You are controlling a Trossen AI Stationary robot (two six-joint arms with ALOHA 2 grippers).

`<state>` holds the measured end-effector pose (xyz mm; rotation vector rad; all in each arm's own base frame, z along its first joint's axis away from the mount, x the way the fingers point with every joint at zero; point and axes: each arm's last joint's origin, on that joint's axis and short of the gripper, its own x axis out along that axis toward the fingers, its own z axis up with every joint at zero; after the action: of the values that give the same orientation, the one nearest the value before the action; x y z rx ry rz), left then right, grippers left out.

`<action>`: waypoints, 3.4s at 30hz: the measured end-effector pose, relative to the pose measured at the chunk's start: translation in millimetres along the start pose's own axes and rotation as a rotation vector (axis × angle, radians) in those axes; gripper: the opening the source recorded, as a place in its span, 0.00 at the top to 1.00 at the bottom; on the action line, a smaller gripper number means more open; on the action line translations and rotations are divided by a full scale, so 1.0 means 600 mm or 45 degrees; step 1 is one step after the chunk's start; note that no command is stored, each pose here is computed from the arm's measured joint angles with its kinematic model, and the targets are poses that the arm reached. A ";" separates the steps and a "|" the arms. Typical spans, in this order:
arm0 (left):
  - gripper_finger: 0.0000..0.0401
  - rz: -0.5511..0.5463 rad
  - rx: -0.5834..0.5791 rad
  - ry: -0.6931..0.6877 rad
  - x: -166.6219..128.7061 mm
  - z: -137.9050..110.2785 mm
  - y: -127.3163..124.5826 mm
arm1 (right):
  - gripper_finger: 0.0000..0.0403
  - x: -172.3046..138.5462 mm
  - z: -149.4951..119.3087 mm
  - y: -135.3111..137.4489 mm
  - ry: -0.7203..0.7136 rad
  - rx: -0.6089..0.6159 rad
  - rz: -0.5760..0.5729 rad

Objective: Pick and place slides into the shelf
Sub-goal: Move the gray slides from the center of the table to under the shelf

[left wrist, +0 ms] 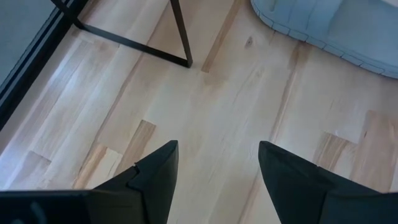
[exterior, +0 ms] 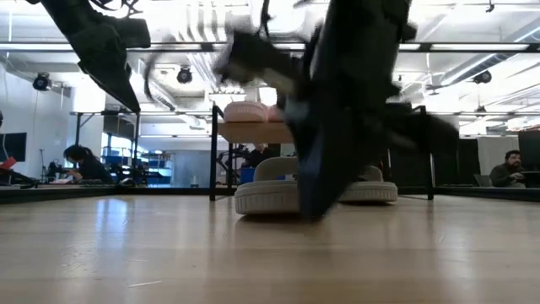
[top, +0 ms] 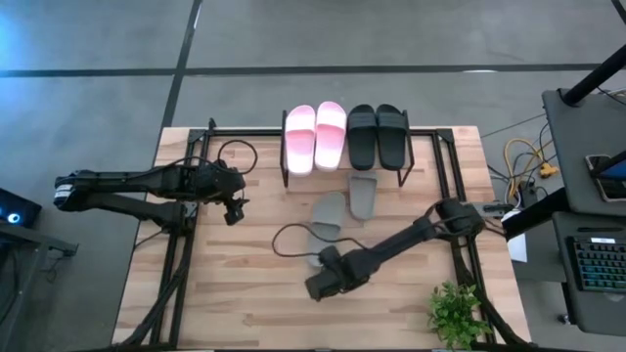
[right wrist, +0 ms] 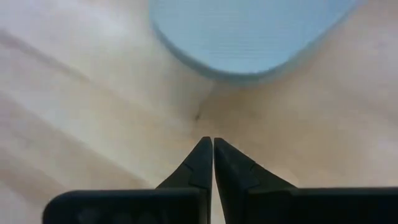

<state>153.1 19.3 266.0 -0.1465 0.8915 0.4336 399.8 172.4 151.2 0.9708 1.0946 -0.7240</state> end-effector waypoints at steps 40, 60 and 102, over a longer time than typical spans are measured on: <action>0.48 -0.001 0.017 0.035 0.001 -0.004 -0.001 | 0.98 -0.015 0.072 0.026 -0.101 0.054 0.232; 0.48 0.000 0.019 0.036 0.000 -0.005 -0.001 | 0.98 0.007 0.172 -0.060 -0.494 0.124 -0.367; 0.48 0.000 0.027 0.036 0.000 -0.005 -0.001 | 0.98 -0.009 0.065 -0.177 -0.708 0.385 -0.614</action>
<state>151.5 18.0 264.0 -0.1339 0.9238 0.4230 321.1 93.0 132.5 0.6845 0.7324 -1.4872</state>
